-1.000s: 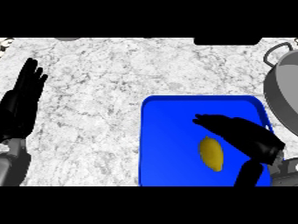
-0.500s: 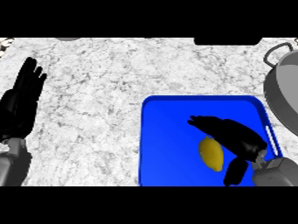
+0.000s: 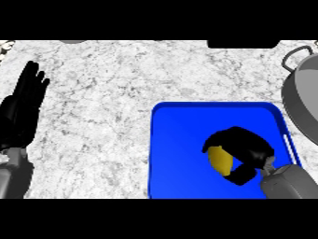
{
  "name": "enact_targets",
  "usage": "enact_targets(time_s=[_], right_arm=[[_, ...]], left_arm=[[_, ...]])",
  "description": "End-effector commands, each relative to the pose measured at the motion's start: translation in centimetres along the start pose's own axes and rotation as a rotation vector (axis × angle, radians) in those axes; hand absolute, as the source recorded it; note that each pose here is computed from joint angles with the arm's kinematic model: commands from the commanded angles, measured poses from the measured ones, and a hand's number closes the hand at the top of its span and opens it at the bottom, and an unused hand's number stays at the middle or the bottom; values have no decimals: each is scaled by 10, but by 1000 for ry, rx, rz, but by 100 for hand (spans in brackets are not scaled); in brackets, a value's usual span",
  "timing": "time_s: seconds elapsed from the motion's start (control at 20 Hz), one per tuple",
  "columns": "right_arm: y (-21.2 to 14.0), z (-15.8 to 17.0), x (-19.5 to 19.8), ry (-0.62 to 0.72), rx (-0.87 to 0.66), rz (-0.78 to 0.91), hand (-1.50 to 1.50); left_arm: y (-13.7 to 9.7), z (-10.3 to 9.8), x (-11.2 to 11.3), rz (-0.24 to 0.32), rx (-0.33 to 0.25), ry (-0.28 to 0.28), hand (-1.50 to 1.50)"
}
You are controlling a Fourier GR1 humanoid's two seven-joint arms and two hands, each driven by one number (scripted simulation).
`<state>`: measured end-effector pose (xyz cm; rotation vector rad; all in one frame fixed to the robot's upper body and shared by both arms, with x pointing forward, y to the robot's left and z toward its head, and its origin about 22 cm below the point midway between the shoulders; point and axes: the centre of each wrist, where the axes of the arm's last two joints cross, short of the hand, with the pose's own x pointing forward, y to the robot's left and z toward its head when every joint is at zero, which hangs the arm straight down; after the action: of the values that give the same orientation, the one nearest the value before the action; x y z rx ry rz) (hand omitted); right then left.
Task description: Pick the lemon from the tray and place it in the pot
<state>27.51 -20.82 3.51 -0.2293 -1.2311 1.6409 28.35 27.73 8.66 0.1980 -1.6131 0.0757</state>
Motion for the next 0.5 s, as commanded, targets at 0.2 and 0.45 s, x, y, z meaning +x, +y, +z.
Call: enact_targets(time_s=[0.2, 0.45], right_arm=[[32, -6, -27, -58, 7, 29, 150], [26, 7, 0, -57, -1, 54, 150]], left_arm=[[-9, -7, -8, -4, -4, 4, 0], [6, 8, 6, -6, 1, 1, 0]])
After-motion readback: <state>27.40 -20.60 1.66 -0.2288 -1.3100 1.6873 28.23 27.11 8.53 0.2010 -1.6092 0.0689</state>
